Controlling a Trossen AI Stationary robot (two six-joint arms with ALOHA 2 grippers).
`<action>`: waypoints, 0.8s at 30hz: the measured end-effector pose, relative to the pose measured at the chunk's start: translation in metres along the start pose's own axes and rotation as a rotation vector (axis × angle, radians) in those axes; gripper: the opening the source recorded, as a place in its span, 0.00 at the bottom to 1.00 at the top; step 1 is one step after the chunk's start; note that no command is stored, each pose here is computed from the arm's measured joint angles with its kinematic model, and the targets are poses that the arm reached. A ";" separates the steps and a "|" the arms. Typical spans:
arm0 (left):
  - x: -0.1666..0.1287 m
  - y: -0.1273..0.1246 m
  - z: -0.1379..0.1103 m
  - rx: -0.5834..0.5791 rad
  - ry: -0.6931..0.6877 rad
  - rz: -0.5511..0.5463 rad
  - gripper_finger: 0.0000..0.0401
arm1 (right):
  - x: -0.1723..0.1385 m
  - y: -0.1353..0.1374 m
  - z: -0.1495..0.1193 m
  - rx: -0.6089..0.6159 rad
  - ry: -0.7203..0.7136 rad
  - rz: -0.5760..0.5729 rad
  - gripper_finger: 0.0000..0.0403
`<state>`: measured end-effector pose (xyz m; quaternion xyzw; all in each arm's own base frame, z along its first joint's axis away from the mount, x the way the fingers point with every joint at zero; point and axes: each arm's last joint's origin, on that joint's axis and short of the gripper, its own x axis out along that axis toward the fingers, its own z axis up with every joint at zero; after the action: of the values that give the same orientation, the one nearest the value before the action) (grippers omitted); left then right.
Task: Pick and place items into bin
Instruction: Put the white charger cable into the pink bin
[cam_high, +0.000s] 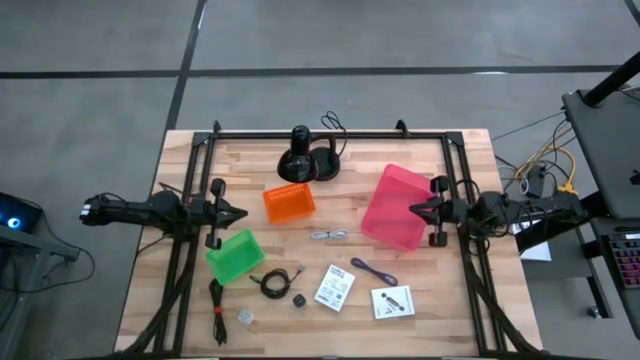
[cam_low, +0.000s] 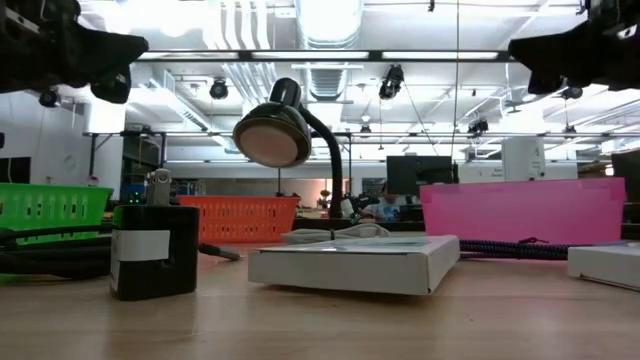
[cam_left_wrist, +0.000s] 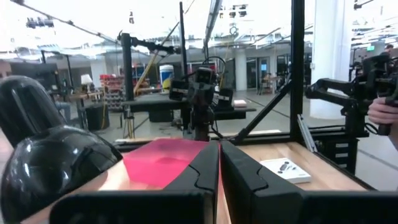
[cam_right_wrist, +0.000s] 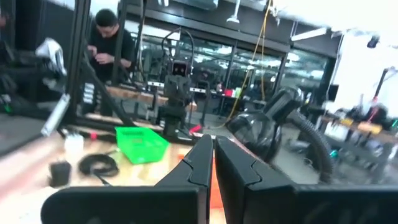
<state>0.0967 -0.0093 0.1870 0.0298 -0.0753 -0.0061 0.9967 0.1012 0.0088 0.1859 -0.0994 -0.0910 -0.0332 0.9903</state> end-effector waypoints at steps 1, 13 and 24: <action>0.000 0.000 0.001 0.020 -0.005 0.002 0.00 | 0.000 0.000 0.000 -0.030 0.001 0.000 0.02; 0.002 0.003 0.002 0.165 0.003 0.109 0.10 | 0.007 -0.001 -0.001 -0.036 0.028 -0.087 0.14; 0.005 0.003 0.010 0.147 -0.085 0.110 0.34 | 0.016 -0.003 0.012 0.157 -0.128 -0.122 0.37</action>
<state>0.1004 -0.0070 0.1981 0.0986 -0.1194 0.0529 0.9865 0.1144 0.0077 0.2008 -0.0179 -0.1621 -0.0799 0.9834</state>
